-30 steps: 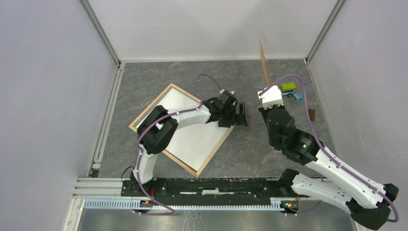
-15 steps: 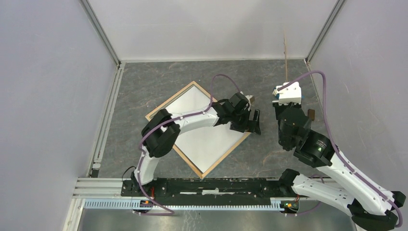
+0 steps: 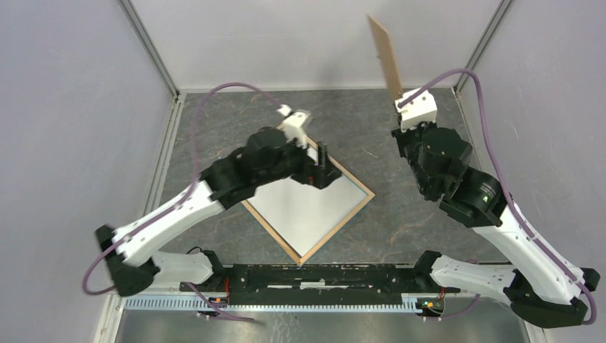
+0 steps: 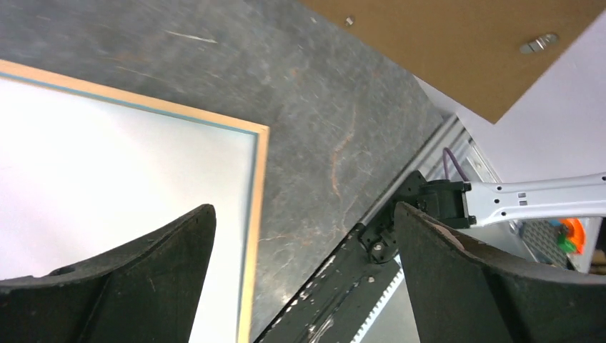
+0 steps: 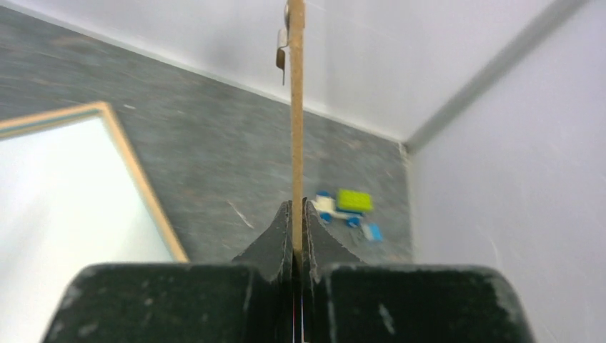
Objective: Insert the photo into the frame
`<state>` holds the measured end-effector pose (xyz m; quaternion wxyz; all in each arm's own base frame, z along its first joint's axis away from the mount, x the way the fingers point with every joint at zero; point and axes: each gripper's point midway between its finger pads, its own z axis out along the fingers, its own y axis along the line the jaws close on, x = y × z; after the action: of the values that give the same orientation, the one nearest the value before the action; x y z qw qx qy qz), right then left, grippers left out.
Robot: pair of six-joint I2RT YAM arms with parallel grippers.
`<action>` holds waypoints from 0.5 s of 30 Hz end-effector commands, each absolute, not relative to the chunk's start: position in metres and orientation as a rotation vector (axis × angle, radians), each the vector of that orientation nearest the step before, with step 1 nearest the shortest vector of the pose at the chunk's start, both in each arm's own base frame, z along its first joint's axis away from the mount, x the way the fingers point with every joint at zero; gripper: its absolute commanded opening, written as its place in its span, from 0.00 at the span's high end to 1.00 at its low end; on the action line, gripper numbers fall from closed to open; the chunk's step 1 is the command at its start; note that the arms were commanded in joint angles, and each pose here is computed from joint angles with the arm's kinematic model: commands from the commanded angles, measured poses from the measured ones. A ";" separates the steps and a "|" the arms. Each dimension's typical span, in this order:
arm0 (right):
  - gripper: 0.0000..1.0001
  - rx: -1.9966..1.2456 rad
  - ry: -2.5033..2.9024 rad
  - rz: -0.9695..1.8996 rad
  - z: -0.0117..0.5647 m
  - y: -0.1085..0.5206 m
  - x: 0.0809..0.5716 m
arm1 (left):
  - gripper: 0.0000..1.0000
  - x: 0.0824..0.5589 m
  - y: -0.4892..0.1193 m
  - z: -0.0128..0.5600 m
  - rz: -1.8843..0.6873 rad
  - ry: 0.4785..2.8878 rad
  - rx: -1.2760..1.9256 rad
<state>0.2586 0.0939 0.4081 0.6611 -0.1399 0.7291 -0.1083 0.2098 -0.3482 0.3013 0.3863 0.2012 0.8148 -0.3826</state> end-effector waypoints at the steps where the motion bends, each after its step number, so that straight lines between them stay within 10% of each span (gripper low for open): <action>1: 1.00 -0.457 1.603 0.121 0.444 0.163 0.256 | 0.00 0.209 -0.273 0.311 -0.746 1.993 0.402; 15: 1.00 -0.647 1.871 0.634 0.425 0.270 0.259 | 0.00 0.186 -0.153 0.310 -0.522 1.954 0.086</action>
<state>0.2625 0.2575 0.4178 0.5463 -0.2785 0.7695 0.1782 0.1810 -0.1737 0.3404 0.5465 0.0631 0.7848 -0.2854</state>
